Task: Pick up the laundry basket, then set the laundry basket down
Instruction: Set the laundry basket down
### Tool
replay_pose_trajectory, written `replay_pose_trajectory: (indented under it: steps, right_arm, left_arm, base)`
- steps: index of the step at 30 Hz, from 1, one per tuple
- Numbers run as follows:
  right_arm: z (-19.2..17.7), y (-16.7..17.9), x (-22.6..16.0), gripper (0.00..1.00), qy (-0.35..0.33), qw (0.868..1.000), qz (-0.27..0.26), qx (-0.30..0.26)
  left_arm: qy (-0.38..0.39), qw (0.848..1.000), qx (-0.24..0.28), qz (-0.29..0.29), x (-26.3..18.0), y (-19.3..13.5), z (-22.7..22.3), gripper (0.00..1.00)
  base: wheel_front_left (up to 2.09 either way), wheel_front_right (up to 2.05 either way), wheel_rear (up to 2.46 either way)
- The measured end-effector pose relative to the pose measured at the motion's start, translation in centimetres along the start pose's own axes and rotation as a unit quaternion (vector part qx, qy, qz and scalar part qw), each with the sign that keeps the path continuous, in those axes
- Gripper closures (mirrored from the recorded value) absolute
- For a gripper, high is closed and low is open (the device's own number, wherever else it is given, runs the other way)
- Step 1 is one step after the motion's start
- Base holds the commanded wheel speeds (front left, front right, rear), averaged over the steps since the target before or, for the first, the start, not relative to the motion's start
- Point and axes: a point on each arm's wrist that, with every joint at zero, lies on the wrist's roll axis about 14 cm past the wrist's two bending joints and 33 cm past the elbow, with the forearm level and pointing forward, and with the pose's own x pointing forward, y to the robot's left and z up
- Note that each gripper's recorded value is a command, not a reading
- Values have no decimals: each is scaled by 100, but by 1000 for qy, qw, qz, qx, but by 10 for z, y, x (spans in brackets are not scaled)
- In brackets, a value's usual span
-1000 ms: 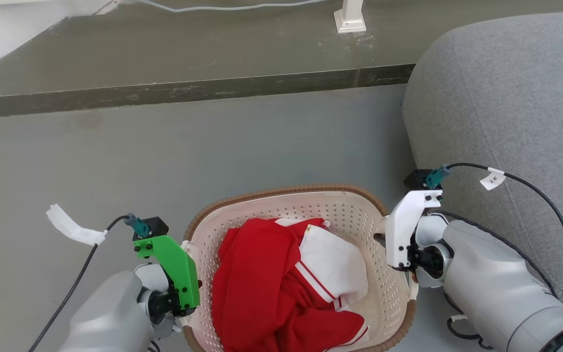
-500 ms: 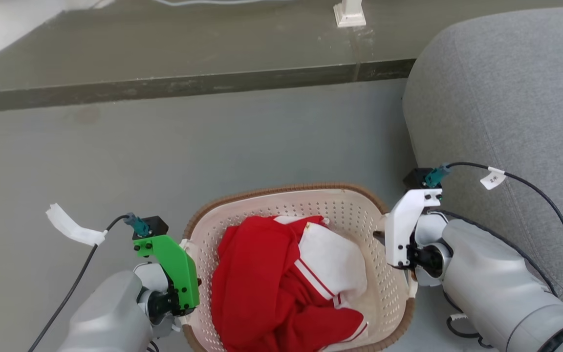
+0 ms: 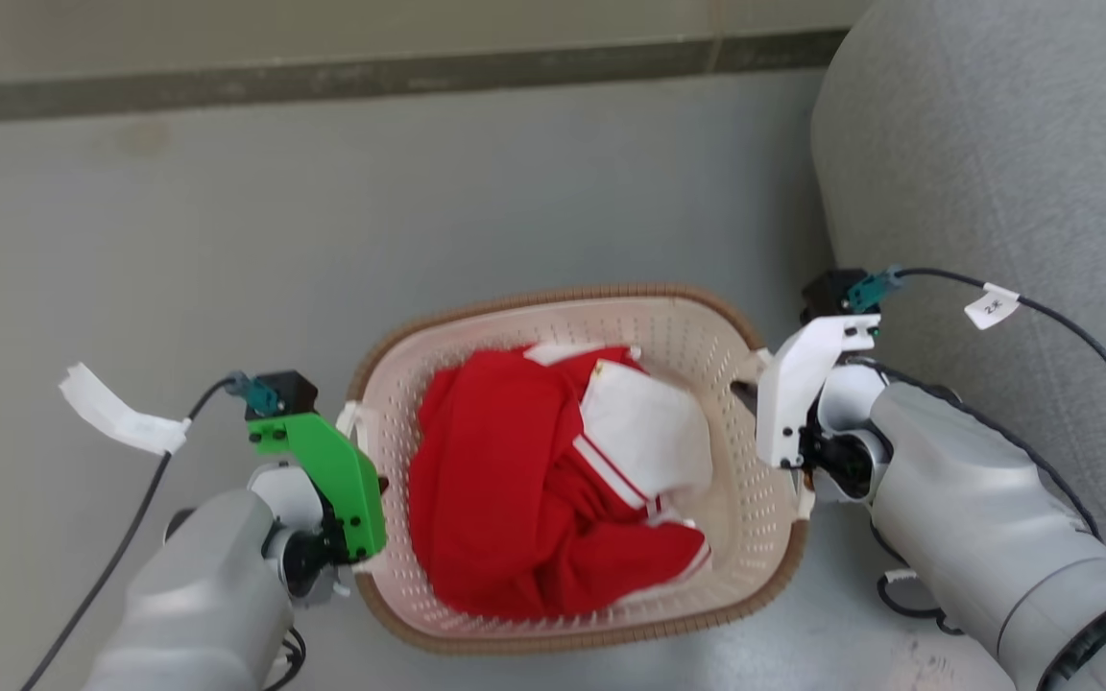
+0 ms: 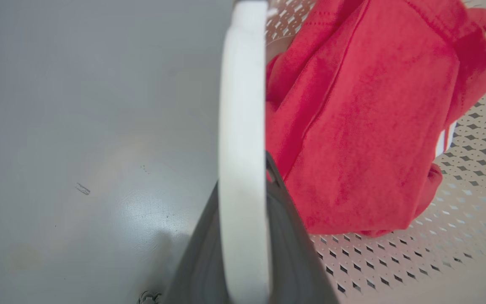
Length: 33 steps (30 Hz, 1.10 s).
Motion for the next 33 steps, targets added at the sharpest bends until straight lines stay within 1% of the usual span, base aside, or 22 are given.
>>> replay_pose_trajectory:
  steps: [9, 16, 23, 33]
  right_arm:
    - [7, -7, 24, 100, -9, 1000, 3, 4]
    - [0, -15, 53, 100, 0, 1000, 6, 16]
    - [3, -26, 78, 100, -12, 1000, 6, 24]
    - [-13, -33, 113, 100, -7, 999, 11, 39]
  left_arm:
    - [-12, 1000, -8, 1, 19, 13, 11, 100]
    - [-5, 1000, -22, 6, 42, 31, 8, 100]
    - [-16, 1000, -17, 10, 64, 47, 18, 100]
    - [-14, 999, -36, 22, 92, 74, 9, 100]
  base:
    - [0, 0, 0]
    - [0, 0, 0]
    - [0, 0, 0]
    - [0, 0, 0]
